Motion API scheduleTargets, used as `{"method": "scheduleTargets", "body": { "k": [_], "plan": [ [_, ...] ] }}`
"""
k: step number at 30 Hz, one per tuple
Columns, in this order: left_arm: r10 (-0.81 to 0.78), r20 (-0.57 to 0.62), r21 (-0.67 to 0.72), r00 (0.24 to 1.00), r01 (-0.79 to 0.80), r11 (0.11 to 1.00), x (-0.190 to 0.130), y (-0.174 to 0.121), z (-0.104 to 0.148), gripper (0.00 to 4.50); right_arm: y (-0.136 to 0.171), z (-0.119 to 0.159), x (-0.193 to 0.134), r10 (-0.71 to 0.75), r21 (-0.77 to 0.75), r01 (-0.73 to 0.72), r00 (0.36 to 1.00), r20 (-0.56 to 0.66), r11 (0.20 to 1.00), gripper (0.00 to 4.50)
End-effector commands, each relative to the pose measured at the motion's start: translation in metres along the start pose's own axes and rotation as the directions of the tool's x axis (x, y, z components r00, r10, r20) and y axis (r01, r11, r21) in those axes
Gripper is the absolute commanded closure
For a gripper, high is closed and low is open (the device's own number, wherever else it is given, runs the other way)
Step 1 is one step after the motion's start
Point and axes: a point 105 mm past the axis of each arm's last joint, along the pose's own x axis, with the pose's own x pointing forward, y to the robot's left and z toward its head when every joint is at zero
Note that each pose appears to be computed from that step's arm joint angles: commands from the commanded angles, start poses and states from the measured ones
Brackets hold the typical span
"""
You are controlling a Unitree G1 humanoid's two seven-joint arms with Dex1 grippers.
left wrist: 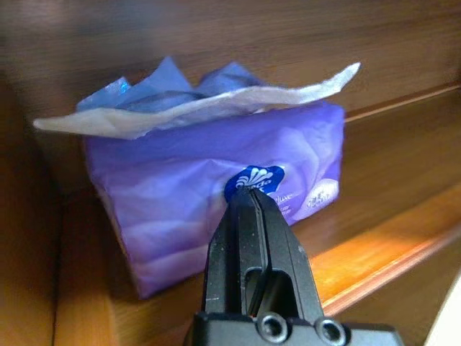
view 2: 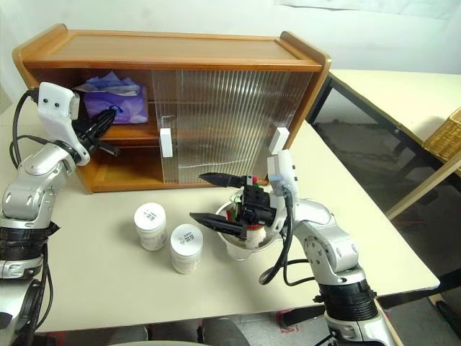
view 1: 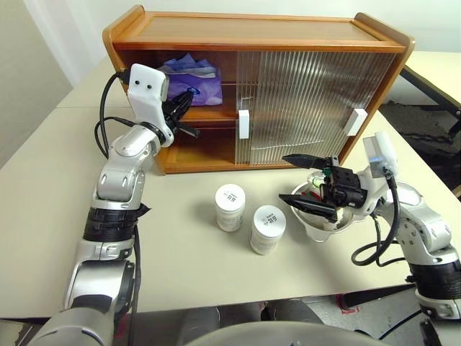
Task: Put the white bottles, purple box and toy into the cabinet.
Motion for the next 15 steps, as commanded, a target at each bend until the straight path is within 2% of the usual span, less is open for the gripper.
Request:
{"method": "scheduleTargets", "body": {
  "k": [1, 5, 7, 11, 15],
  "plan": [
    [-0.036, 0.056, -0.03, 0.998, 0.037, 0.999, 0.001, -0.008, 0.012, 4.48, 0.0, 0.001, 0.002, 0.002, -0.007, -0.002, 1.0, -0.003, 1.0, 0.0],
    [-0.043, 0.137, -0.155, 0.99, 0.064, 0.986, -0.02, 0.004, 0.024, 4.48, -0.008, 0.001, -0.009, -0.05, -0.006, 0.05, 0.999, -0.001, 0.999, 0.0],
    [-0.104, 0.165, -0.161, 0.981, 0.131, 0.978, -0.035, 0.007, 0.027, 4.48, -0.012, 0.001, -0.016, -0.078, 0.003, 0.078, 0.997, 0.001, 0.997, 0.0],
    [-0.252, 0.073, -0.153, 0.965, 0.26, 0.953, -0.071, 0.006, 0.004, 3.59, -0.012, -0.003, -0.028, -0.081, 0.008, 0.082, 0.996, -0.039, 0.997, 0.0],
    [-0.366, -0.072, -0.079, 0.928, 0.361, 0.929, -0.102, -0.002, -0.028, 2.19, -0.007, -0.009, -0.035, -0.042, 0.001, 0.043, 0.994, -0.104, 0.999, 0.0]
  ]
}}
